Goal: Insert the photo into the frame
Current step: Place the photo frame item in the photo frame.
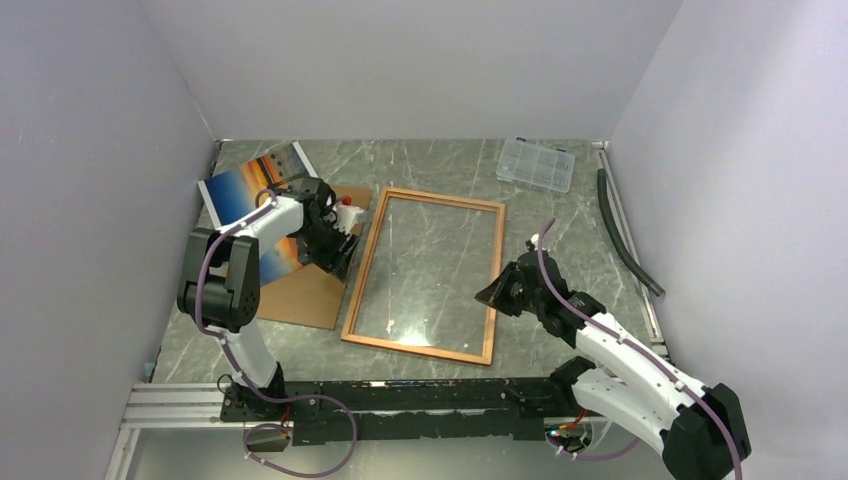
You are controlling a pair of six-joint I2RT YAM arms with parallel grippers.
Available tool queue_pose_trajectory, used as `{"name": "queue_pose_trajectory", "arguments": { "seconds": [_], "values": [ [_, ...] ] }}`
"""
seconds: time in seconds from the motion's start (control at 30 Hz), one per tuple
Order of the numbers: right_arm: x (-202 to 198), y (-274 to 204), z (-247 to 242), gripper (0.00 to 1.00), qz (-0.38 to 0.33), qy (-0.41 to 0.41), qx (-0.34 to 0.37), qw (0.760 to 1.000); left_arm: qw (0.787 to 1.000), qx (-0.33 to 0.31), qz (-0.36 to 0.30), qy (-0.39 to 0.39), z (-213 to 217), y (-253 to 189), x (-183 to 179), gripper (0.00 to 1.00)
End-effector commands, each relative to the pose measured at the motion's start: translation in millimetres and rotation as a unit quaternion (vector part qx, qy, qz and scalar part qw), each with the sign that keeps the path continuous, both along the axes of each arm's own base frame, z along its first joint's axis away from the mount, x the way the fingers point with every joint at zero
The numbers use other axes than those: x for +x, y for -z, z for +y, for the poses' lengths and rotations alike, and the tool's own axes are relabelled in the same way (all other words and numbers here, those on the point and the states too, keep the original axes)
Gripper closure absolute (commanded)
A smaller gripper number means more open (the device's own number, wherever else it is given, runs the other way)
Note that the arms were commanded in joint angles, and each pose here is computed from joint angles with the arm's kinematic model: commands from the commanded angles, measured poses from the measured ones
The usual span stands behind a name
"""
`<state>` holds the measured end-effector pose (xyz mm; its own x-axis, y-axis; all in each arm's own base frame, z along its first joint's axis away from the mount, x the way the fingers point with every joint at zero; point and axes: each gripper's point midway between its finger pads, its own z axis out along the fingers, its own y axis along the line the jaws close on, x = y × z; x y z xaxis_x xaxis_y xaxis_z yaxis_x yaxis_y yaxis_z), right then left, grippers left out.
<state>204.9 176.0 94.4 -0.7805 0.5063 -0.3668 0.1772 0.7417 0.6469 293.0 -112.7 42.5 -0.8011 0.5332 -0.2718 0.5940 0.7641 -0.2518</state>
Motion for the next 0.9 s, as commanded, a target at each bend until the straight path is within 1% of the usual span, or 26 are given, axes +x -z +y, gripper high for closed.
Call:
{"name": "queue_pose_trajectory", "arguments": {
  "seconds": [0.0, 0.03, 0.1, 0.27, 0.4, 0.5, 0.57, 0.67, 0.77, 0.87],
  "values": [
    [16, -25, 0, 1.0, -0.079, 0.002, 0.011, 0.997, 1.0, -0.024, 0.008, 0.013, -12, -1, -1, 0.45],
    [17, -27, 0, 1.0, -0.086, -0.001, 0.01, 0.996, 0.999, -0.027, 0.01, 0.014, -14, -1, -1, 0.49],
    [17, -31, -1, 1.0, -0.095, -0.005, 0.009, 0.995, 0.999, -0.034, 0.013, 0.018, -17, 1, -3, 0.53],
    [15, -36, 3, 1.0, -0.107, -0.019, 0.02, 0.994, 0.998, -0.056, 0.027, 0.03, -31, 1, -9, 0.57],
    [16, -48, 8, 1.0, -0.12, -0.033, 0.026, 0.992, 0.996, -0.066, 0.039, 0.039, -40, 4, -15, 0.6],
    [18, -66, 11, 1.0, -0.137, -0.045, 0.029, 0.989, 0.996, -0.064, 0.048, 0.039, -41, 10, -17, 0.65],
    [17, -80, 14, 1.0, -0.148, -0.055, 0.036, 0.987, 0.995, -0.07, 0.056, 0.045, -43, 10, -19, 0.74],
    [16, -108, 20, 1.0, -0.163, -0.066, 0.058, 0.983, 0.993, -0.086, 0.067, 0.048, -47, 9, -22, 0.83],
    [16, -138, 27, 1.0, -0.182, -0.077, 0.082, 0.977, 0.992, -0.093, 0.07, 0.048, -50, 8, -24, 0.88],
    [15, -164, 35, 1.0, -0.195, -0.09, 0.106, 0.971, 0.991, -0.097, 0.075, 0.05, -50, 10, -27, 0.89]
  ]
}}
